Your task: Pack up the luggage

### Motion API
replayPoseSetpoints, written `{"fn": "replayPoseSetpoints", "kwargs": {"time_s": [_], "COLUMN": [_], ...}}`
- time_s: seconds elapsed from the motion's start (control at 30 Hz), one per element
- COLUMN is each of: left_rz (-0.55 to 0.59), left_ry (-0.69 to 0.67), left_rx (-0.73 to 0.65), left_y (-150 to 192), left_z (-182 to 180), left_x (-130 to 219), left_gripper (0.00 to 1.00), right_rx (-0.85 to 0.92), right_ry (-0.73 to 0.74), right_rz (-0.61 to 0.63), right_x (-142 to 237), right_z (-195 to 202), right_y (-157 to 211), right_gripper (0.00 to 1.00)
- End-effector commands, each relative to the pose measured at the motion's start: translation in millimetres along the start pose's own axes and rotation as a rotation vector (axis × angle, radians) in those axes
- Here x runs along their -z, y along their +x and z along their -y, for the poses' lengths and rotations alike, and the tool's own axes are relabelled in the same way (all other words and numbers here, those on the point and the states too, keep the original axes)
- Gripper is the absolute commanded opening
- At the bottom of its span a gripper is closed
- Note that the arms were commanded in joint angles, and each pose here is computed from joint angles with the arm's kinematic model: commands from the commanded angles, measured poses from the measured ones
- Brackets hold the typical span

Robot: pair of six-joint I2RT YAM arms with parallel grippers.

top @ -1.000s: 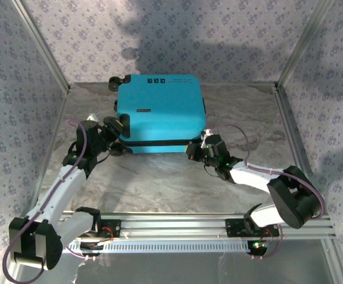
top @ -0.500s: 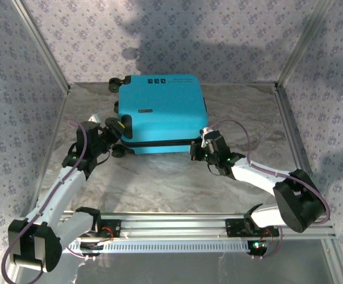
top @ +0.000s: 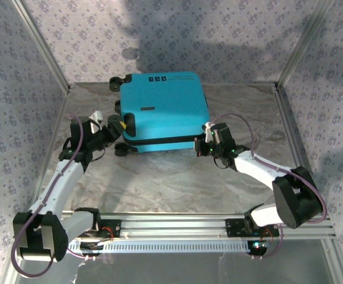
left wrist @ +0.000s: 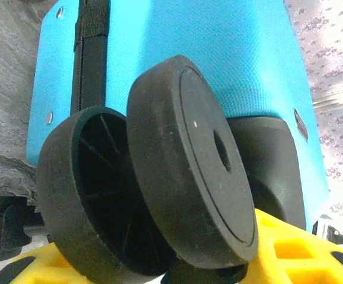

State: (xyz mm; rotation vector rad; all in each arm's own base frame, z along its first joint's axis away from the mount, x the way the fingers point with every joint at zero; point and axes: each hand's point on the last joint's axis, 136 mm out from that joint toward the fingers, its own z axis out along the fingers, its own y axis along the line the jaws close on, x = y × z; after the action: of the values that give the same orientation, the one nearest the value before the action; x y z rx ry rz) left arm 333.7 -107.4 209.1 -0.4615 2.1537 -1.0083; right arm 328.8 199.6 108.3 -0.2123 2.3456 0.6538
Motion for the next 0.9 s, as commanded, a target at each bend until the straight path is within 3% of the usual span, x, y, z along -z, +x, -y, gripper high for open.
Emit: {"fn": "replayPoseSetpoints", "kwargs": {"time_s": [0.0, 0.17, 0.5, 0.87], "left_rz": [0.127, 0.135, 0.126, 0.104], "left_ry": [-0.081, -0.077, -0.054, -0.011], "left_rx": [-0.172, -0.172, -0.168, -0.171], "left_y": [-39.4, -47.5, -46.2, -33.4], "left_z": [-7.9, -9.1, -6.9, 6.0], "left_x": [9.7, 12.9, 14.4, 11.3], "left_gripper": [0.00, 0.00, 0.00, 0.00], "right_rx": [-0.066, -0.141, -0.098, 0.252], "right_ry": [0.220, -0.001, 0.017, -0.108], "right_rz": [-0.076, -0.120, -0.143, -0.174], "right_x": [7.4, 6.5, 9.7, 3.7], "right_z": [63.6, 55.1, 55.5, -63.6], "right_y": [17.4, 20.8, 23.7, 8.1], "right_gripper": [0.00, 0.00, 0.00, 0.00]}}
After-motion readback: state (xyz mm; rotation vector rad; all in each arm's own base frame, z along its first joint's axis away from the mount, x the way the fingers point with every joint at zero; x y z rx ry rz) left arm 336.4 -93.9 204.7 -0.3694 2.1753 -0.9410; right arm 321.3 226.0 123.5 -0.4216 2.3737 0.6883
